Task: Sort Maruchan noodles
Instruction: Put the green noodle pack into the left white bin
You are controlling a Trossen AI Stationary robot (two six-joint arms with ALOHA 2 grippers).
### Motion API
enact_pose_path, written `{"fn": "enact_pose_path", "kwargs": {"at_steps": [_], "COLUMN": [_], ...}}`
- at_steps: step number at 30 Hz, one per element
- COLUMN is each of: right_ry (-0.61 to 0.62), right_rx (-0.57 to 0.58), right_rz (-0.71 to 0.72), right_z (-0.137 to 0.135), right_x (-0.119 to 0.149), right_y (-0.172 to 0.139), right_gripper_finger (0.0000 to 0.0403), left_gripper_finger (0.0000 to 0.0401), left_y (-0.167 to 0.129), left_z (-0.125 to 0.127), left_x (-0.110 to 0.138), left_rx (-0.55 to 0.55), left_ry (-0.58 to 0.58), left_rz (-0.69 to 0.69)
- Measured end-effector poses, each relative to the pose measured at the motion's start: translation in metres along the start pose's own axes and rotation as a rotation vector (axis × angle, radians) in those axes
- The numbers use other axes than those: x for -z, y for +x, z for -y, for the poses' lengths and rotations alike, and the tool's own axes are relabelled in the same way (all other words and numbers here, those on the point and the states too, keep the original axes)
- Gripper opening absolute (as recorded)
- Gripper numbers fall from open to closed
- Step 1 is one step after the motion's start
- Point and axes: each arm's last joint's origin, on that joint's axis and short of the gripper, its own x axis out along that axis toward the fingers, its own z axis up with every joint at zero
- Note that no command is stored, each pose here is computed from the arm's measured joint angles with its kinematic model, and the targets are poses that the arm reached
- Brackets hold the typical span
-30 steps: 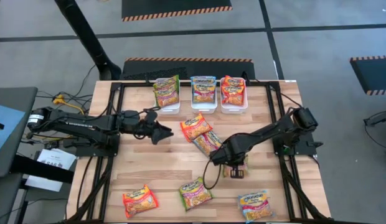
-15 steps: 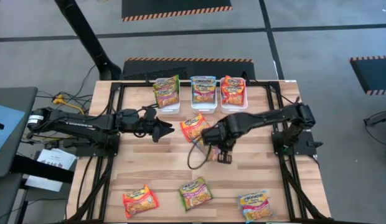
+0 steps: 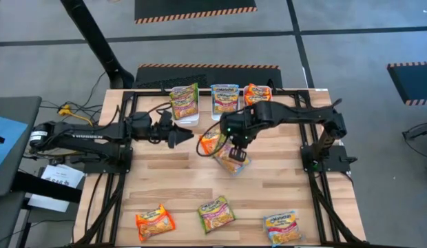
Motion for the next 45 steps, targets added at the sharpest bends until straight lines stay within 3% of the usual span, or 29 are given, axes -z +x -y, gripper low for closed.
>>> {"fn": "enact_pose_path", "kwargs": {"at_steps": [12, 32, 45], "right_ry": [0.057, 0.087, 0.093], "right_rx": [-0.024, -0.027, -0.018], "right_rz": [0.109, 0.13, 0.116], "right_z": [0.011, 0.016, 0.019], "right_x": [-0.015, -0.018, -0.018], "right_y": [-0.006, -0.006, -0.006], "right_gripper_finger": [0.0001, 0.0001, 0.0001], "left_gripper_finger": [0.0206, 0.0206, 0.0194], "left_y": [0.007, 0.089, 0.126], "left_z": [0.0, -0.001, -0.007], "left_x": [-0.022, -0.028, -0.026], "left_rx": [0.036, 0.14, 0.167], "left_ry": [0.061, 0.184, 0.179], "left_rz": [-0.059, -0.289, -0.371]}}
